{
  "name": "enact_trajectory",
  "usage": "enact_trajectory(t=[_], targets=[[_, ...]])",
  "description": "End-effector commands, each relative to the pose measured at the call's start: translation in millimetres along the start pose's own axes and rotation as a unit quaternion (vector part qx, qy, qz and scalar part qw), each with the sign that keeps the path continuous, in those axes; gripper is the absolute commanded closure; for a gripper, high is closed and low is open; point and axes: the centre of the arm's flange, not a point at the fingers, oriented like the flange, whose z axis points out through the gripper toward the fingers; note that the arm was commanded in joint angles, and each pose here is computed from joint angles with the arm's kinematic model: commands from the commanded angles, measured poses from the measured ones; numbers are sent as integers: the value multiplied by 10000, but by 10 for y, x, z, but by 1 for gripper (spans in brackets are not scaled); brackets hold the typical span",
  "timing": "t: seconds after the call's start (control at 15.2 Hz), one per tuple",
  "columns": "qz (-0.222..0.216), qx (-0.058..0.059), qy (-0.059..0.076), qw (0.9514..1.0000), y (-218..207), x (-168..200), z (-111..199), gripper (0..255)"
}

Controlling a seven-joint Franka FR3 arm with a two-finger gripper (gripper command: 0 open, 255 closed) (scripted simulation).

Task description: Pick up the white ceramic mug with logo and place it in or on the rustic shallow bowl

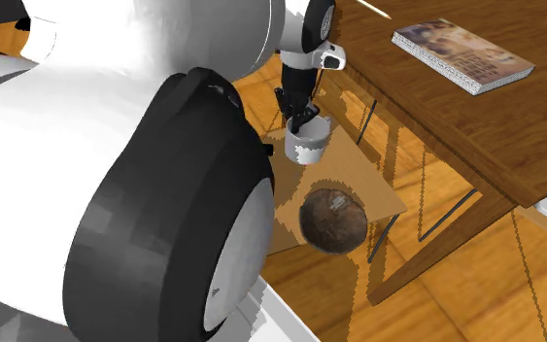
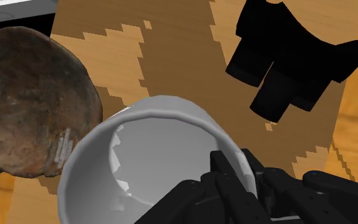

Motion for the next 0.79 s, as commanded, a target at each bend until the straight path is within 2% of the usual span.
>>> enact_trajectory(t=[0.0,0.73], targets=[[-5,2,-2,10000,237,-45,21,255],[-5,2,-2,10000,1634,-305,66,255]])
